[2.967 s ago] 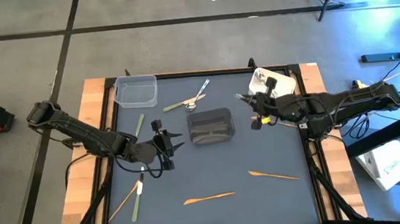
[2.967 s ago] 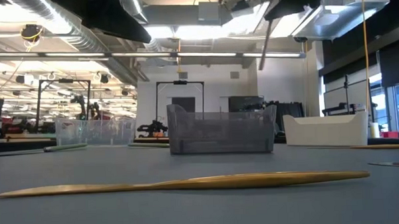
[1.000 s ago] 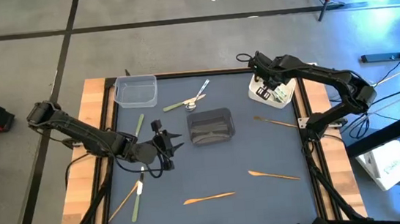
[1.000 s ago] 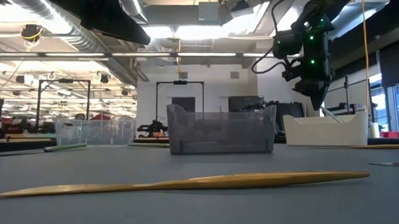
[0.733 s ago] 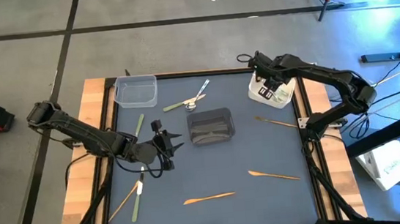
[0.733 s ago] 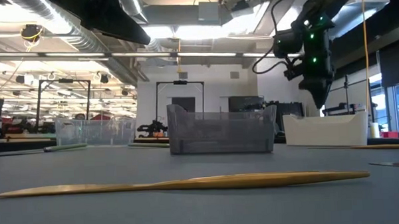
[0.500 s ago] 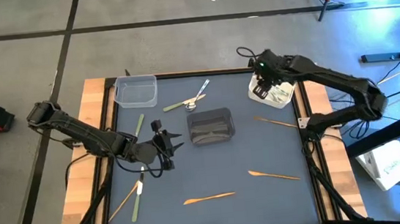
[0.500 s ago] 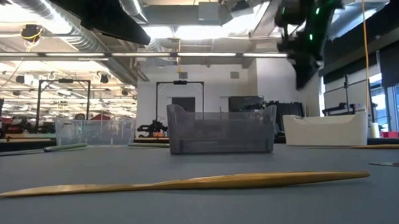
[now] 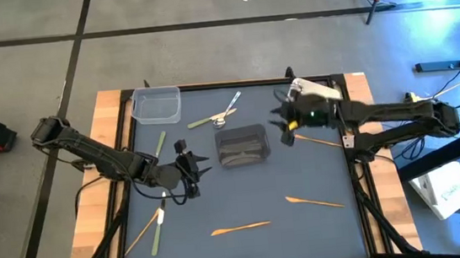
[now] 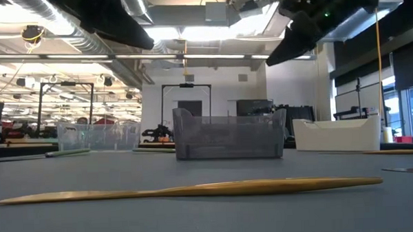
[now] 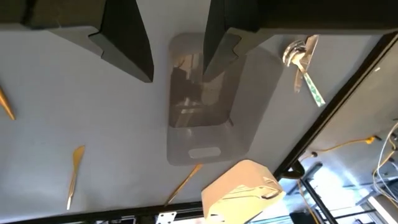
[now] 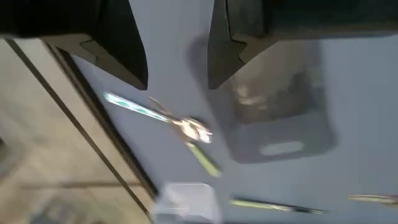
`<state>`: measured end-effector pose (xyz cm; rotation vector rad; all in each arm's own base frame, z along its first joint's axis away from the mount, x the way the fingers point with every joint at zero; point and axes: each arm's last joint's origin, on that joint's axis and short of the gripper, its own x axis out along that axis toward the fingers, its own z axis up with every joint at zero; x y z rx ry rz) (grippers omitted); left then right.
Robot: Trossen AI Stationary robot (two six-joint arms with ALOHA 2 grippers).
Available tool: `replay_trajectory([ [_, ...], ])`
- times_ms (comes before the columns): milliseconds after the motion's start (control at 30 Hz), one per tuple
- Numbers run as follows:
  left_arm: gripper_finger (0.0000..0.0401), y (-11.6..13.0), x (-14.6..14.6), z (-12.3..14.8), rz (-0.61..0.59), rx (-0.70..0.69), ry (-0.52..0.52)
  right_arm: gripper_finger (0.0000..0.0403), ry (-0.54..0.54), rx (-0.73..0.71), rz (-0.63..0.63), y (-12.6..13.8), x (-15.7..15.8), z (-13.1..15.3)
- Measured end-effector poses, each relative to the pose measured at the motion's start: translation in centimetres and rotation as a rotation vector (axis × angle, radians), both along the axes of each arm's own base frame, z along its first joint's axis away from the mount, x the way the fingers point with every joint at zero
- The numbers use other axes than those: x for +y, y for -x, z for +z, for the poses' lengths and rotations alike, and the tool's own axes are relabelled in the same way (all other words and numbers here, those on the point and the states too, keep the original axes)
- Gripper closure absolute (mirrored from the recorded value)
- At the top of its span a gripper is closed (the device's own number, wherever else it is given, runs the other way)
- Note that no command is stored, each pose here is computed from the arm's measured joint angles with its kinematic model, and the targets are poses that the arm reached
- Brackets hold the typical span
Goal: Sort silverware by color (type)
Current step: Put the green knife into the transparent bin
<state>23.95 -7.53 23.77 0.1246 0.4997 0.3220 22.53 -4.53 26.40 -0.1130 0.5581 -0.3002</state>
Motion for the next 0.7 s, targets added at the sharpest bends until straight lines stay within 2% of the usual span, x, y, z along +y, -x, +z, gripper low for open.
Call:
replay_trajectory([
  [167,0.0266,0.3,0.1,-0.5,0.029,0.043,0.017,0.0249,0.021,-0.07,0.133,-0.5,2.8,-1.5],
  [333,0.0266,0.8,1.0,-1.2,0.151,0.084,0.038,0.0249,0.025,-0.173,0.241,-0.6,5.4,-2.1],
  [467,0.0266,1.3,2.6,-1.9,0.302,0.132,0.122,0.0249,0.052,-0.212,0.3,-0.6,6.5,-2.3],
  [700,0.0266,3.0,6.3,-3.2,0.62,0.261,0.218,0.0249,0.055,-0.204,0.306,-0.5,6.6,-2.3],
])
